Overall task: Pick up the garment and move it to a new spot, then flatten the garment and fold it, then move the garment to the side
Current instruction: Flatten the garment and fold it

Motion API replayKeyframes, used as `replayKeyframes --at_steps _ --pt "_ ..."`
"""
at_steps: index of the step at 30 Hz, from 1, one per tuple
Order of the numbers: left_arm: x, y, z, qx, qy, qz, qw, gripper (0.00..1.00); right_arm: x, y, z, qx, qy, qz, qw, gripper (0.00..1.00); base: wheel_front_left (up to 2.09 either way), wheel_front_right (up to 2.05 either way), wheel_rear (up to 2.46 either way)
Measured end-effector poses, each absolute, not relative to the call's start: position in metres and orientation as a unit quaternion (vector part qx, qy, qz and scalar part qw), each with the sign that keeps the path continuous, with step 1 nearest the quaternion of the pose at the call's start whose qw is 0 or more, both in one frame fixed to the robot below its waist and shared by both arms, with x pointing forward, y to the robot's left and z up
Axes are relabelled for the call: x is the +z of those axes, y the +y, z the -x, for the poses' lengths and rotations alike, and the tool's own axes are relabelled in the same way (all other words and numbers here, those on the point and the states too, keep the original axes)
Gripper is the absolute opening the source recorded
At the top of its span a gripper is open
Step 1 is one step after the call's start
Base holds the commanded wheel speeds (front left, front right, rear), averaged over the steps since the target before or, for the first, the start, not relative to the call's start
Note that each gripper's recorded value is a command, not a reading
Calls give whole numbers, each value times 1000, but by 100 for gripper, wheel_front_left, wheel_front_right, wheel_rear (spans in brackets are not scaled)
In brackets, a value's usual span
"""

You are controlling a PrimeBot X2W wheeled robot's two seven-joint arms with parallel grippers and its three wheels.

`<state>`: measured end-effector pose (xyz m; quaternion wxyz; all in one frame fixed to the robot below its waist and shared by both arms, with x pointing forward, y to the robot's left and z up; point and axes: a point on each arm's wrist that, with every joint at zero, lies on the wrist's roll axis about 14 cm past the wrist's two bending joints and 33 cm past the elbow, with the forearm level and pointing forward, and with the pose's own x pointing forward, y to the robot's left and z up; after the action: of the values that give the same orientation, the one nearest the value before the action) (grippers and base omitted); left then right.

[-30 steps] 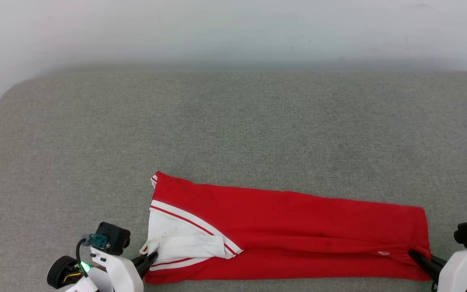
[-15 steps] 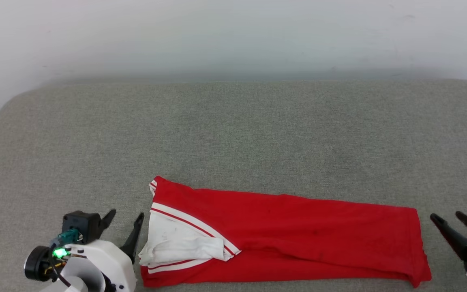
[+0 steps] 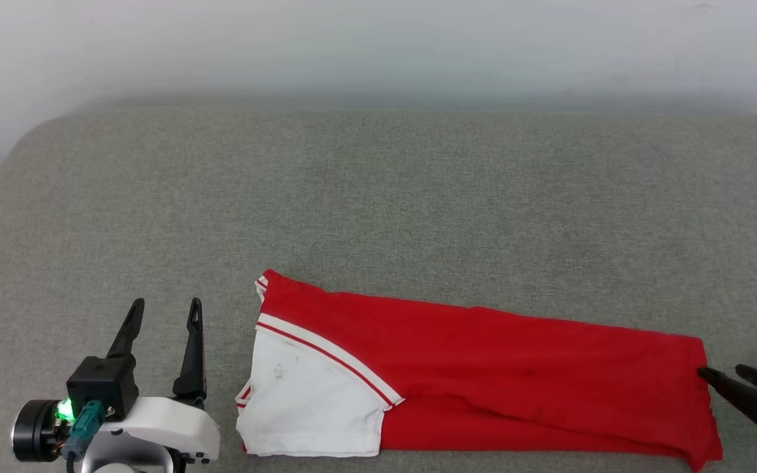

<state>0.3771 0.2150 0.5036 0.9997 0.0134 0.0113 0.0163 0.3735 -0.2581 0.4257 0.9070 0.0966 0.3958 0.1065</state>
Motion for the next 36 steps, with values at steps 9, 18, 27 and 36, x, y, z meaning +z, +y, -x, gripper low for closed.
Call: replayKeyframes --at_steps 9,18,27,36 --pt "501 219 -369 47 -11 -8 999 100 390 -229 -371 133 453 -100 876 100 0 0 0" --pt "508 218 -364 53 -34 -27 998 100 367 -207 -369 148 478 -123 857 100 0 0 0" --pt "502 214 -358 55 -29 -32 998 100 364 -202 -369 157 469 -117 861 47 0 0 0" --pt "507 210 -350 51 -37 -47 997 100 373 -217 -373 137 430 -109 886 0 0 0 0"
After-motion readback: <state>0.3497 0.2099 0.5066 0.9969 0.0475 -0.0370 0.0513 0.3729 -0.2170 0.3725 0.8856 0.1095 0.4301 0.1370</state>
